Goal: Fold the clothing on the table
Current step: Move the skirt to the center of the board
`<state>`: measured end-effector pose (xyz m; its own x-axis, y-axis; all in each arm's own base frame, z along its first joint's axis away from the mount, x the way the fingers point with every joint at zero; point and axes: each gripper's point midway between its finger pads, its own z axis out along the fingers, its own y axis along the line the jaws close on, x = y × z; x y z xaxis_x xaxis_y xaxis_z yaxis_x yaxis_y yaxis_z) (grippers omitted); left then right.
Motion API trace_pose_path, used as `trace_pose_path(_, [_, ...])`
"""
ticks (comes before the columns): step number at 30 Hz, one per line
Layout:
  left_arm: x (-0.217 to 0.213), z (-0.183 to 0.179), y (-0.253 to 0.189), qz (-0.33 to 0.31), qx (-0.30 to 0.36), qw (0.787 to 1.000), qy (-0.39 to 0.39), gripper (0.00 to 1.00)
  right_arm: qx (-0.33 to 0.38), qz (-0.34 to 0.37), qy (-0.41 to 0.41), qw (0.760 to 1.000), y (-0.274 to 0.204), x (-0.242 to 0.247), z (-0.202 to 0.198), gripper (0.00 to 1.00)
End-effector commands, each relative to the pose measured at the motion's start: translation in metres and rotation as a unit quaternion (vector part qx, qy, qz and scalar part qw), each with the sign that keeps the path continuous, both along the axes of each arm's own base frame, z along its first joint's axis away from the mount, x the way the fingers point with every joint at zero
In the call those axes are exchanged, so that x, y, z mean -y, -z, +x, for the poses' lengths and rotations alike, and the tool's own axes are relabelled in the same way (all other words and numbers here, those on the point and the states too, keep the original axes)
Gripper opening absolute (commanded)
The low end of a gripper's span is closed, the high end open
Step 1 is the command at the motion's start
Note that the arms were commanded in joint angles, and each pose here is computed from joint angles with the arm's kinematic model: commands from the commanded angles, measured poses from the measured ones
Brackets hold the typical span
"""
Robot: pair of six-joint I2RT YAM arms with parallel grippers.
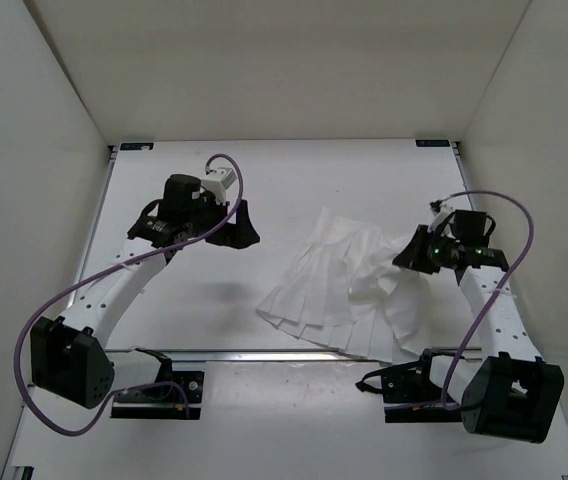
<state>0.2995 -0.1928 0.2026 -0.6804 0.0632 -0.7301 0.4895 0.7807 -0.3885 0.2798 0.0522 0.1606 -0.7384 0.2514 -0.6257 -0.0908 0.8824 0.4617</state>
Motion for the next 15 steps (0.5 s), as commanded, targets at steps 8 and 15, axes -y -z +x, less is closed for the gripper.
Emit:
trace_pose_path(8, [0.044,-0.011,0.022,-0.023,-0.032,0.997,0.065,0.99,-0.147,-0.001,-0.04,0.988,0.048,-0.019,-0.071,0.36])
trace_pose_path(15, [0.074,0.024,0.022,-0.007,-0.01,0.998,0.061,0.99,-0.012,-0.039,0.043,0.998,-0.023,0.022,-0.01,0.94])
